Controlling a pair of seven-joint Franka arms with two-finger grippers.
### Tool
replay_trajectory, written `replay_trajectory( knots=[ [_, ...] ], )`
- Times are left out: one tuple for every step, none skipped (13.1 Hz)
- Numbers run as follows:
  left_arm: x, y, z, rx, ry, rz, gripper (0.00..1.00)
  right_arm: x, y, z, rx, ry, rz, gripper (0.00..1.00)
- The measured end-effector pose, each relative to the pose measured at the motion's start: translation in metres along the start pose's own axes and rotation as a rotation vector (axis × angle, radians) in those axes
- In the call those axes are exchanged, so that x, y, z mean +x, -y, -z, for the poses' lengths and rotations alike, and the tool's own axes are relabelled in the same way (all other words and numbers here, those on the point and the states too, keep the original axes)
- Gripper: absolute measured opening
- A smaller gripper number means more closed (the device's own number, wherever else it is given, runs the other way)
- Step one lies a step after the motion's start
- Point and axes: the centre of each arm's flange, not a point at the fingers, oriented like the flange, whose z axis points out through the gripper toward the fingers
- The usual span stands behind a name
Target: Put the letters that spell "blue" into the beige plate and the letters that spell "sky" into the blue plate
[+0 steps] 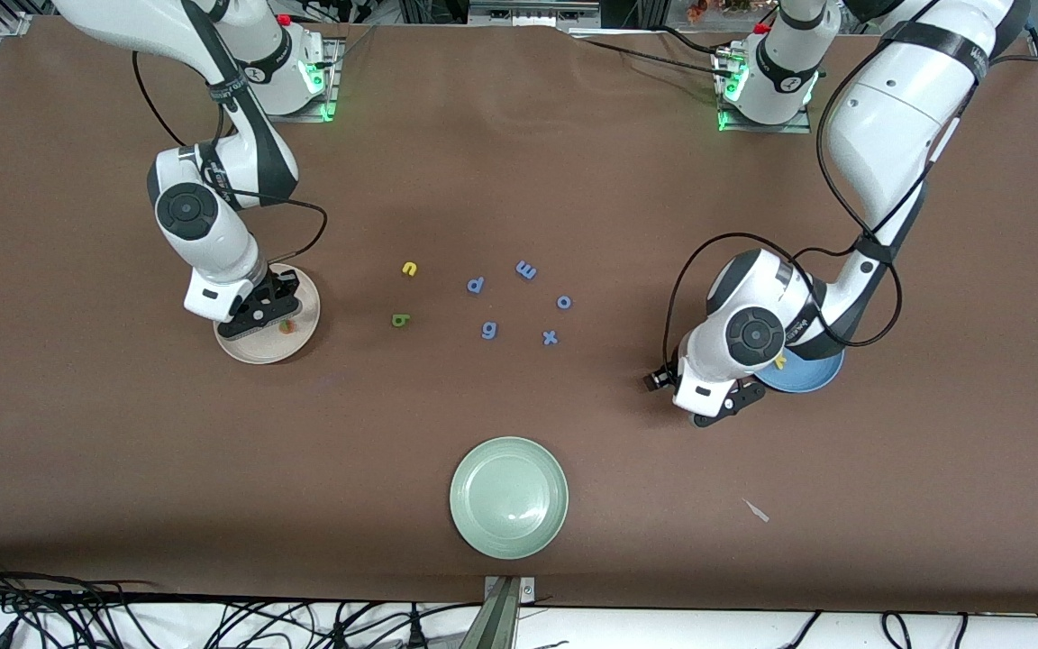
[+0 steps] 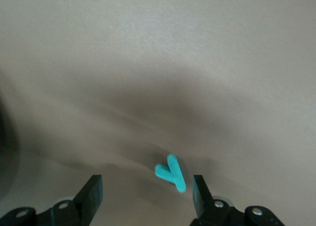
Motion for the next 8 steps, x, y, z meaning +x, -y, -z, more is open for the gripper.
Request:
replay_trajectory(
  knots=[
    [0.001,-0.001,-0.003,-0.009,-0.004,0.019,0.72,0.002,0.006,0.001,0.003,-0.002,-0.009,0.49],
    [0.001,-0.003,-0.005,-0.024,-0.01,0.048,0.67,0.004,0.016,0.002,0.007,-0.006,-0.021,0.57],
    [0.0,-0.006,-0.007,-0.035,-0.015,0.074,0.67,0.008,0.03,0.005,0.013,-0.013,-0.04,0.57],
    [-0.004,-0.011,-0.01,-0.041,-0.018,0.085,0.67,0.016,0.048,0.011,0.021,-0.028,-0.06,0.6],
    [-0.008,-0.014,-0.013,-0.039,-0.021,0.088,0.64,0.026,0.067,0.02,0.03,-0.05,-0.085,0.61],
    [-0.011,-0.016,-0.016,-0.034,-0.023,0.089,0.64,0.037,0.084,0.029,0.039,-0.072,-0.116,0.61],
    [-0.011,-0.016,-0.02,-0.032,-0.021,0.09,0.62,0.048,0.097,0.034,0.048,-0.087,-0.146,0.64],
    [-0.01,-0.015,-0.021,-0.031,-0.021,0.092,0.61,0.056,0.105,0.034,0.058,-0.094,-0.175,0.64]
  ],
)
